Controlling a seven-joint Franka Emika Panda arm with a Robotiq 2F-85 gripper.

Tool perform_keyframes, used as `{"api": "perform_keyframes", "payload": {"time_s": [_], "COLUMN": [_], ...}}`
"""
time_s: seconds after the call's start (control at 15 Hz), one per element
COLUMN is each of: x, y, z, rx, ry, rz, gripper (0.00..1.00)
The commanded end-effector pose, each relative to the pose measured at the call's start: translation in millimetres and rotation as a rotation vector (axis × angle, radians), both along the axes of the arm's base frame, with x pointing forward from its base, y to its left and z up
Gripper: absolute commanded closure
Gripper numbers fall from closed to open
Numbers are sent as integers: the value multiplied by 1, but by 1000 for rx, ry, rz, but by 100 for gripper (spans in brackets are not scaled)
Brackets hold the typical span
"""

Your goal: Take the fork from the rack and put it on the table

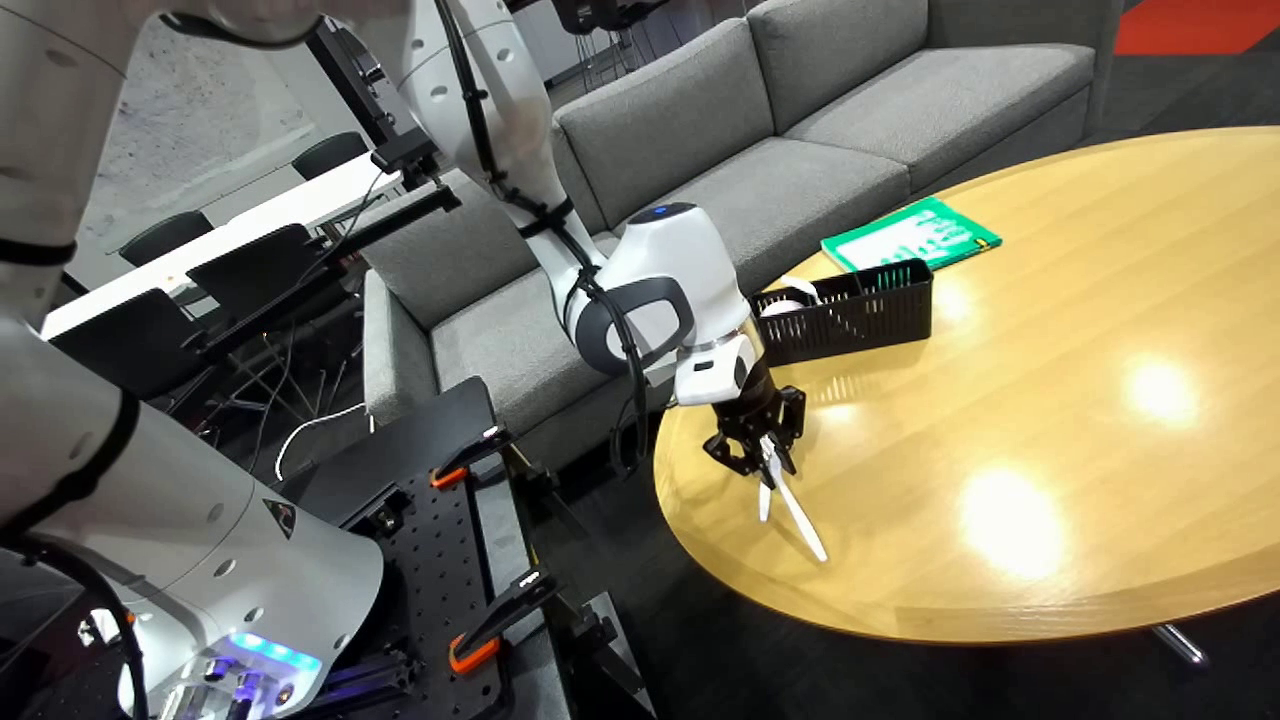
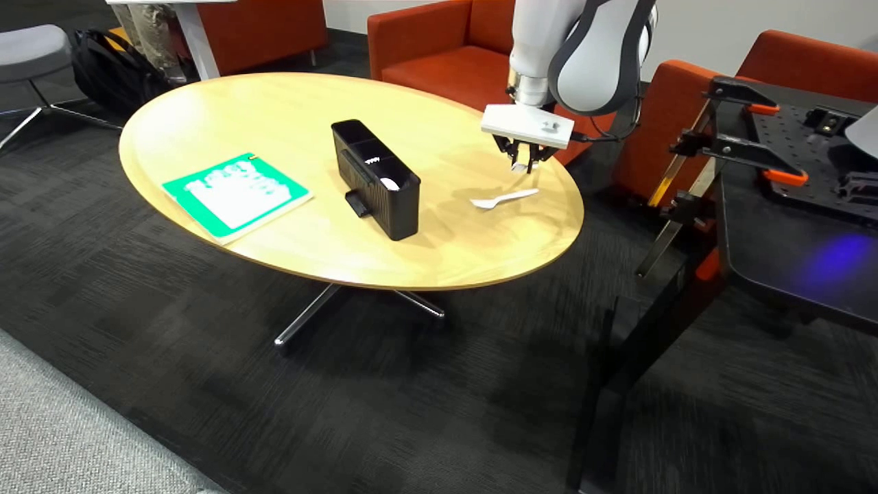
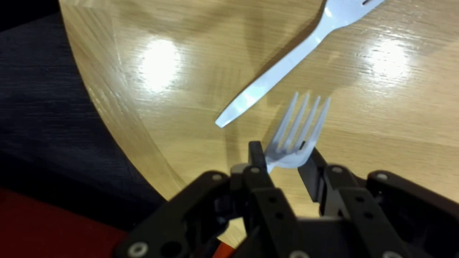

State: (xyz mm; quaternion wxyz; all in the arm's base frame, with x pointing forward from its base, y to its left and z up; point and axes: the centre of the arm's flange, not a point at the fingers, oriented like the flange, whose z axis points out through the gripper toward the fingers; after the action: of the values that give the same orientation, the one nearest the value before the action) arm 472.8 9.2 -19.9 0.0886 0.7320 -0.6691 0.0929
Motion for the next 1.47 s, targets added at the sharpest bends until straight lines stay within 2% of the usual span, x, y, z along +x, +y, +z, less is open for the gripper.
{"api": "perform_keyframes", "payload": {"time_s": [0.0, 0.33, 0.4, 0.73, 1.07, 1.33, 1.4], "x": [5, 7, 6, -2, -11, -15, -1], "y": [2, 0, -1, 1, 11, 13, 9], "z": [8, 49, 64, 136, 189, 214, 187], "rx": [-10, -39, -54, -88, -59, -56, -73], "ry": [-48, -120, -142, -213, -251, -280, -275], "rz": [-12, 4, 10, 50, 118, 148, 132], "gripper": [38, 2, 0, 0, 0, 0, 0]}}
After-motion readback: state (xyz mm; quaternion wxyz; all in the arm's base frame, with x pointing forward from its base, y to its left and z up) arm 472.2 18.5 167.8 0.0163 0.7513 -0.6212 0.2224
